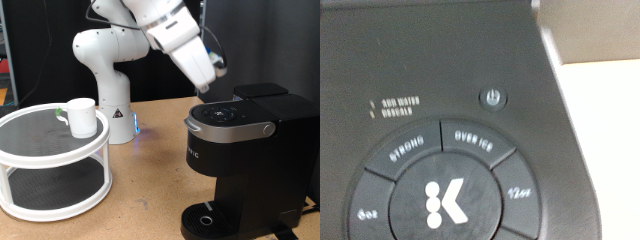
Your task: Make a cup of coffee with the keurig machine
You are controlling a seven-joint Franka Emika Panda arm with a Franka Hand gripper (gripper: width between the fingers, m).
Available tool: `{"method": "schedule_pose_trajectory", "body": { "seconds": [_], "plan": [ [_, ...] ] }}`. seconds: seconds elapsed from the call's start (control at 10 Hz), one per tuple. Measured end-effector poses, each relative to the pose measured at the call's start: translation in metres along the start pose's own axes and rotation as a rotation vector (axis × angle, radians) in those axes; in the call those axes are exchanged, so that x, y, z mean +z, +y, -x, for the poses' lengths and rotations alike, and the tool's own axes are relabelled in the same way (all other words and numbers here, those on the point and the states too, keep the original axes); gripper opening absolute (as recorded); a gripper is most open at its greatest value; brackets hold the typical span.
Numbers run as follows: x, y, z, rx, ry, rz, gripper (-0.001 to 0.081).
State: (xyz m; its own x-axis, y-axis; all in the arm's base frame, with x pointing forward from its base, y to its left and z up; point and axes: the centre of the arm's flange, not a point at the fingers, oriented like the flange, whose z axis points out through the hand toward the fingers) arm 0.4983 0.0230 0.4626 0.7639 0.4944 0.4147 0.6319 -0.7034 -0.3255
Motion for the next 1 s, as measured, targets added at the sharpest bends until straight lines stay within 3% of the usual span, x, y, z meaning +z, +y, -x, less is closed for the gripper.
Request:
{"method": "schedule_pose_trajectory", "body": {
  "seconds": [0.2, 0.4, 0.5, 0.8, 1.0],
  "plan": [
    [-0.021, -0.005, -0.006, -0.020, -0.004, -0.018, 0.0002],
    [-0.024, -0.006, -0.006, -0.025, -0.015, -0.026, 0.0002],
    [-0.022, -0.004, -0.006, 0.003, 0.014, -0.031, 0.0002],
    [-0.024, 0.002, 0.002, 0.136, 0.205, -0.026, 0.0002],
    [-0.037, 0.003, 0.024, 0.176, 0.232, -0.051, 0.0002]
  ]
}}
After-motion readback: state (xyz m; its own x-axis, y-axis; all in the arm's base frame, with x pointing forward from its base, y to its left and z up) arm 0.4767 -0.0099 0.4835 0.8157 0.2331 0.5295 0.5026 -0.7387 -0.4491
